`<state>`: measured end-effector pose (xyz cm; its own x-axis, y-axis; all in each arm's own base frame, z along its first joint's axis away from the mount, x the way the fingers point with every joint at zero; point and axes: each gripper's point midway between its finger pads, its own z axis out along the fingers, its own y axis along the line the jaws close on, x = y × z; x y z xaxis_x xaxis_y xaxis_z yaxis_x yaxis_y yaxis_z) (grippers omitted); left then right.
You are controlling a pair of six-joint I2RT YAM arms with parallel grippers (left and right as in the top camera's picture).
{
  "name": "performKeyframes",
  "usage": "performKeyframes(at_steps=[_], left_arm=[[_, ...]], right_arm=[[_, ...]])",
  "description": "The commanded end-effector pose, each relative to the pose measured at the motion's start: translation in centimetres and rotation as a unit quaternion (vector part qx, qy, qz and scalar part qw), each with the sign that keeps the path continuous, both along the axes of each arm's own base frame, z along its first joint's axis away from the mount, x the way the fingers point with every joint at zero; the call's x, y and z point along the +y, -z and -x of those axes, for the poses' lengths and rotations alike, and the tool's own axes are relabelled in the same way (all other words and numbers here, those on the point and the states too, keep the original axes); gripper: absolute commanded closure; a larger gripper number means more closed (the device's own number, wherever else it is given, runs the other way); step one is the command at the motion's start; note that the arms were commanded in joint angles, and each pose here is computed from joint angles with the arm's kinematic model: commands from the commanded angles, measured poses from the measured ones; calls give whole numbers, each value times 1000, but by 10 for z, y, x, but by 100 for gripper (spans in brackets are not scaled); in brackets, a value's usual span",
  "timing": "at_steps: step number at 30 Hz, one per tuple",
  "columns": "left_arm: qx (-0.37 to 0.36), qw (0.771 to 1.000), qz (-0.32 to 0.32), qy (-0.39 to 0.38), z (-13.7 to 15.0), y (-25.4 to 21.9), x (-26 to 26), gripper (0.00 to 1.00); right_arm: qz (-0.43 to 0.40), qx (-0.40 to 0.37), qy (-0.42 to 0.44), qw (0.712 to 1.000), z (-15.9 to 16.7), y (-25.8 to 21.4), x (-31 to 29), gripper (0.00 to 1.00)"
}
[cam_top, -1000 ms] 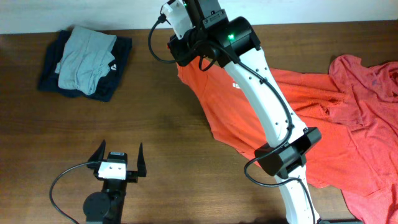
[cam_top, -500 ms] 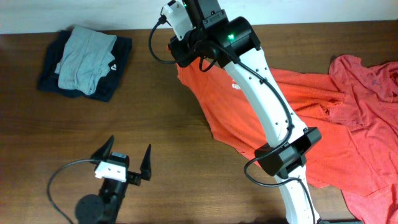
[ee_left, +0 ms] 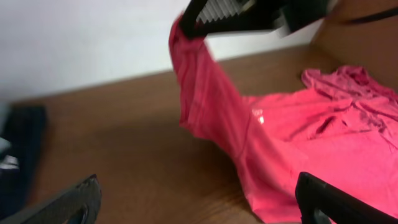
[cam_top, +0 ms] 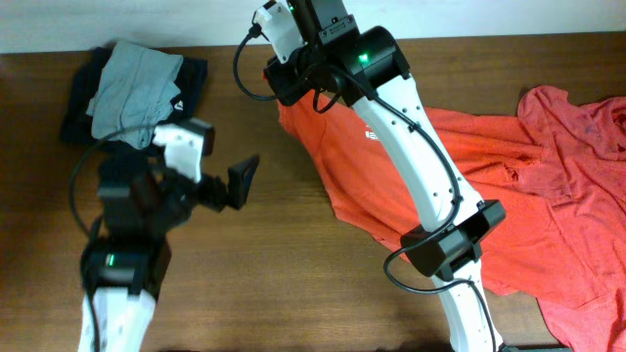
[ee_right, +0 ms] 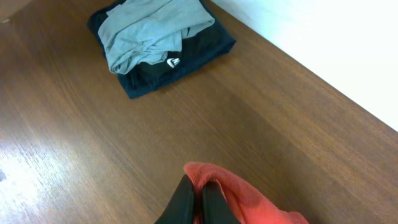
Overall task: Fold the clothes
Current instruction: 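Reach the left gripper to the T-shirt's left edge and grasp it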
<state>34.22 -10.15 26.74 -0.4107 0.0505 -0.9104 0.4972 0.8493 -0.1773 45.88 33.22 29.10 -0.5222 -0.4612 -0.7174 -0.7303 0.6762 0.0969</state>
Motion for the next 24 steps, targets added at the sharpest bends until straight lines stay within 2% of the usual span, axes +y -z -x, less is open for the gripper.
performKeyframes(at_steps=[1, 5, 9, 13, 19, 24], left_arm=[[31, 999, 14, 23, -21, 20, -10, 1], [56, 996, 37, 67, -45, 54, -26, 1], [43, 987, 72, 135, -59, 69, -46, 1], [43, 986, 74, 141, -74, 92, -49, 3], [22, 975, 99, 198, -79, 105, -63, 4], [-3, 974, 97, 204, -85, 104, -64, 4]], right_arm=[[-27, -23, -10, 999, 12, -33, 2, 96], [-28, -25, -10, 999, 13, -36, 2, 96], [-29, -26, -10, 999, 14, -37, 1, 96], [-29, -26, -10, 999, 14, -37, 1, 96], [-29, -25, -10, 999, 14, -37, 1, 95], [-29, -25, -10, 999, 14, -37, 1, 95]])
